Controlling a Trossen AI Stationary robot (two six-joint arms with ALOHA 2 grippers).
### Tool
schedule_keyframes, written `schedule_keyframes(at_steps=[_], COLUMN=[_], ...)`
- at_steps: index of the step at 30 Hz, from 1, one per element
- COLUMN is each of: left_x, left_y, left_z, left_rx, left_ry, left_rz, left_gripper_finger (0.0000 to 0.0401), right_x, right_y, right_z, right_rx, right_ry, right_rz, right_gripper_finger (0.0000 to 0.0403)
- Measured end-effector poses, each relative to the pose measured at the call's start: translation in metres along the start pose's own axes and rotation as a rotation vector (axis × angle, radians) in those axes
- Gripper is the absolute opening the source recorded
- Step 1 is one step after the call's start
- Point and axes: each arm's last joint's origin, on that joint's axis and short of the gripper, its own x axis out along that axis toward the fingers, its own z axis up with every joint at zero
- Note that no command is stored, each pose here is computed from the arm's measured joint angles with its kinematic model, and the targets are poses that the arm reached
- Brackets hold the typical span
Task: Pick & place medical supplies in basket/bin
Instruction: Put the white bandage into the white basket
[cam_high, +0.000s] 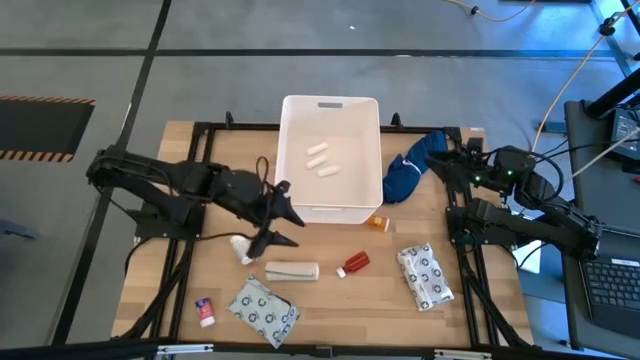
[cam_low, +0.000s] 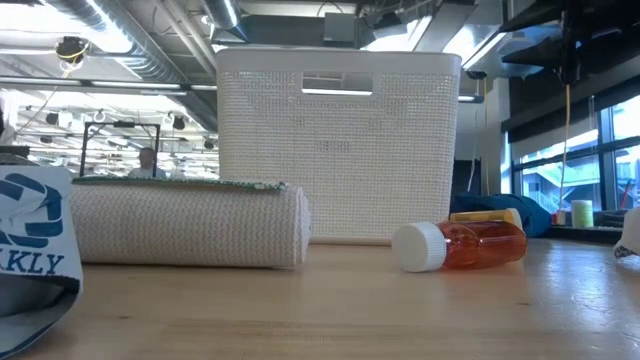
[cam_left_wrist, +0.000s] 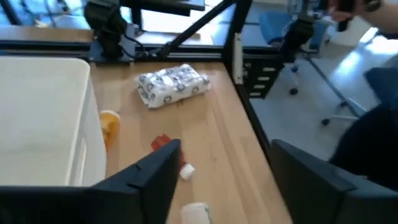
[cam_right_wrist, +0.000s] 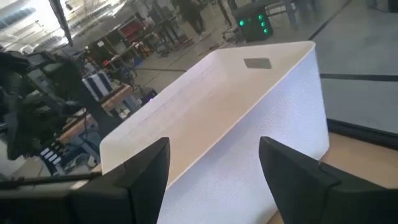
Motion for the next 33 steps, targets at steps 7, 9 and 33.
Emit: schedule_keyframes(at_steps=[7, 9, 33], left_x=[0.045, 0.054, 0.159], left_y=[-0.016, -0.020, -0.030], left_z=[-0.016, -0.022, -0.117], left_rx=[-0.157, -0.213, -0.106], left_ry=[0.102, 0.147, 0.542], left_rz=[-0.008, -0.020, 0.329], left_gripper_finger=[0.0325, 0.0329, 0.0327], right_x=[0.000, 0.000, -0.001], right_y=[0.000, 0.000, -0.006], right_z=[-0.001, -0.001, -0.011], right_rx=[-0.027, -0.028, -0.029], right_ry=[0.008, 0.013, 0.123], right_rz=[0.004, 0.007, -0.055], right_gripper_finger=[0.0248, 0.0248, 0.0248])
